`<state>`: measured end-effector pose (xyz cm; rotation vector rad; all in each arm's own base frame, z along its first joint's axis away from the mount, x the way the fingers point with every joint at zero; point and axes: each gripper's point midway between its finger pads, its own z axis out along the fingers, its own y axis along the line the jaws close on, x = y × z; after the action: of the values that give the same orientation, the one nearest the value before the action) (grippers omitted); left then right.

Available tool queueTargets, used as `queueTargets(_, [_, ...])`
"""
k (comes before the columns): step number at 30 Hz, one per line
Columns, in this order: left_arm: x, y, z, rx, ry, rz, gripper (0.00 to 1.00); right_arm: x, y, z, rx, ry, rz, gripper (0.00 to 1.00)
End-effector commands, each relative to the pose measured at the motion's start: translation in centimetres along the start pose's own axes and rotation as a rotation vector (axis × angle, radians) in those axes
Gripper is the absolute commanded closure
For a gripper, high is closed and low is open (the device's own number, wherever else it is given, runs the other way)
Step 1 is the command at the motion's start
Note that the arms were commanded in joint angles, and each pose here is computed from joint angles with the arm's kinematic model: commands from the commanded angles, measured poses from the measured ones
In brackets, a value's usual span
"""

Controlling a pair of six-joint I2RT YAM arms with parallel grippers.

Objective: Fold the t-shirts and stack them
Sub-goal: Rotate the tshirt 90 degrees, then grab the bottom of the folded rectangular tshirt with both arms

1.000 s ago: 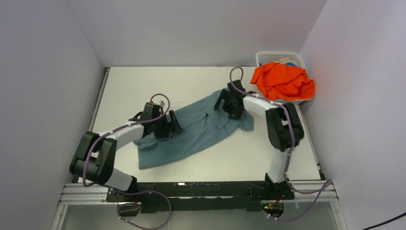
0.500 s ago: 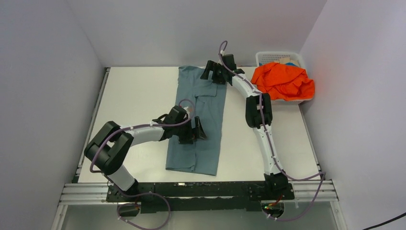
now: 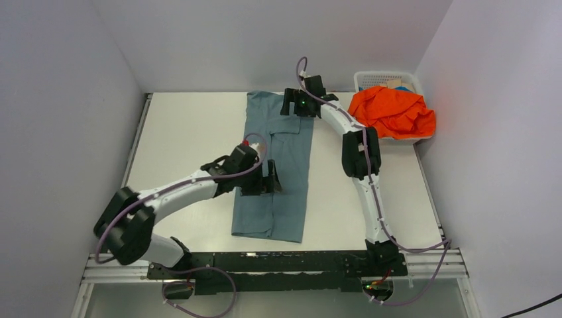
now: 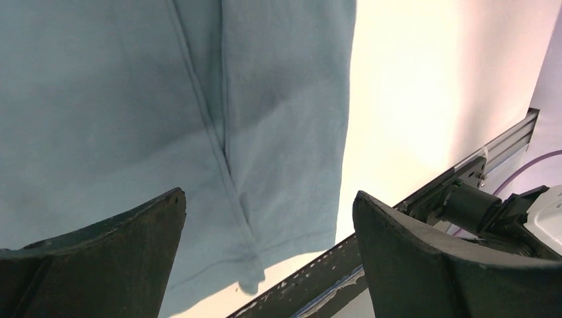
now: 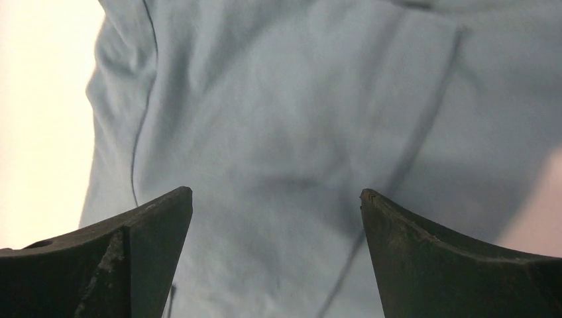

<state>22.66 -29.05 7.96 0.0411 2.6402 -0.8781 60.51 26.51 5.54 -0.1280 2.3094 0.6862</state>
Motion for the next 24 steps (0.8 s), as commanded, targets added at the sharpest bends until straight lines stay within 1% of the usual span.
queueTargets(1, [-1.2, 1.4, -5.1, -0.101, -0.127, 0.084, 0.01, -5.8, 2.5, -10.1, 0.184, -0.162, -0.117, 0.0])
queueTargets(3, [0.2, 3.6, -6.2, -0.168, -0.121, 0.078, 0.01, -3.5, 2.1, -12.8, 0.285, -0.164, -0.122, 0.0])
queueTargets(5, [2.2, 5.7, -6.9, -0.217, -0.091, 0.068, 0.01, -0.2, 3.0, -15.2, 0.327, -0.135, -0.141, 0.0])
queueTargets(6, [3.2, 6.5, -7.2, -0.232, -0.074, 0.065, 0.01, 2.1, 3.5, -16.2, 0.333, -0.1, -0.15, 0.0])
queueTargets(9, [6.0, 8.9, -7.7, -0.269, -0.026, 0.04, 0.01, 9.7, 5.5, -18.9, 0.315, 0.027, -0.157, 0.0])
queueTargets(12, [8.0, 10.0, -7.8, -0.255, 0.003, 0.025, 0.01, 17.5, 8.7, -21.3, 0.201, 0.127, -0.175, 0.0])
queueTargets(13, [8.4, 10.1, -7.9, -0.243, 0.008, 0.025, 0.03, 19.6, 9.7, -22.2, 0.157, 0.157, -0.182, 0.0])
queueTargets(16, [9.4, 10.4, -7.7, -0.222, 0.023, 0.028, 0.09, 24.9, 10.9, -24.8, 0.091, 0.249, -0.173, 0.0])
queueTargets(18, [9.9, 10.6, -7.4, -0.212, 0.034, 0.027, 0.14, 27.3, 12.3, -26.5, 0.025, 0.287, -0.167, 0.0])
queueTargets(20, [10.6, 10.6, -6.9, -0.193, 0.065, 0.029, 0.22, 29.3, 13.3, -27.8, -0.018, 0.32, -0.149, 0.01])
queueTargets(23, [11.5, 11.0, -6.4, -0.194, 0.097, 0.02, 0.39, 32.0, 14.5, -29.2, -0.057, 0.357, -0.151, 0.02])
queueTargets(24, [11.7, 11.4, -6.3, -0.212, 0.101, 0.015, 0.48, 33.0, 14.7, -29.7, -0.068, 0.38, -0.163, 0.03])
